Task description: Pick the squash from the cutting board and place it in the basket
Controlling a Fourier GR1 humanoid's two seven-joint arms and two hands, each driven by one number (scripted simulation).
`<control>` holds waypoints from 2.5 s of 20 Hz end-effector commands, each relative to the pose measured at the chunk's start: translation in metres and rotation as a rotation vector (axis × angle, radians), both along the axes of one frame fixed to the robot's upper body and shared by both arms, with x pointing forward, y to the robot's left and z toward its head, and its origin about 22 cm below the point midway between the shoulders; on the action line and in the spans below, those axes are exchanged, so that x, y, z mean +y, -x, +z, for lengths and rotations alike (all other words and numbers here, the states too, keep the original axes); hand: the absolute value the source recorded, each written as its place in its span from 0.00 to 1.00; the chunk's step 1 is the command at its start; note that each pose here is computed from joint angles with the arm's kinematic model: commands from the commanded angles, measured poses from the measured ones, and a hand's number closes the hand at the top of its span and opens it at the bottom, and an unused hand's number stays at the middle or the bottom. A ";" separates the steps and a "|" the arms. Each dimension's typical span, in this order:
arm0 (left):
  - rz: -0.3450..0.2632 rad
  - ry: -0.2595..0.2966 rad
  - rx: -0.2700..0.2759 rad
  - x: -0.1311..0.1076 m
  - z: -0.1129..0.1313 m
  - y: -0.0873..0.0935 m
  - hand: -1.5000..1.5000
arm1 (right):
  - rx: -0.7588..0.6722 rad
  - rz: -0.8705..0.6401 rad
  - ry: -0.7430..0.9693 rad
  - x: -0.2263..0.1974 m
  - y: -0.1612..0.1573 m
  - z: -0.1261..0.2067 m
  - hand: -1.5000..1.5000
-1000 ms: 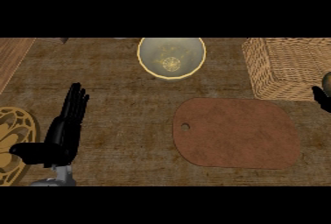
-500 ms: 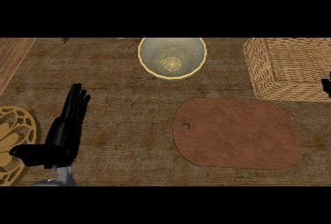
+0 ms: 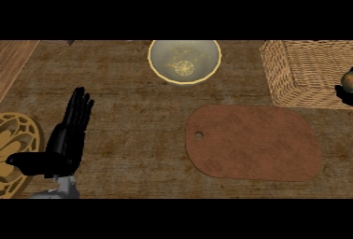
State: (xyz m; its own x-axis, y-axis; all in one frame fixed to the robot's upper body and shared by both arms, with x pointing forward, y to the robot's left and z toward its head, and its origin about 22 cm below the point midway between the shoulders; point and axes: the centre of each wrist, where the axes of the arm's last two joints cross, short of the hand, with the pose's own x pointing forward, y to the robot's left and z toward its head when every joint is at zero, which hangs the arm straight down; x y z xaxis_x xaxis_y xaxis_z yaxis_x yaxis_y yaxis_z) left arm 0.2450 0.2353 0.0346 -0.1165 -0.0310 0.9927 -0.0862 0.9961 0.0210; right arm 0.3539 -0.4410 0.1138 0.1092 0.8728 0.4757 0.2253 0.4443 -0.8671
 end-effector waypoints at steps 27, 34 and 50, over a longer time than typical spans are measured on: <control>-0.032 0.002 0.011 -0.009 0.002 -0.002 0.50 | -0.182 -0.042 -0.206 -0.054 0.014 -0.036 0.00; -0.003 -0.001 0.005 -0.014 -0.005 0.001 0.50 | -0.325 -0.136 -0.196 -0.058 0.006 -0.009 0.00; -0.001 0.003 -0.002 -0.001 -0.004 0.000 0.50 | -0.426 -0.216 -0.343 -0.161 0.100 0.073 0.00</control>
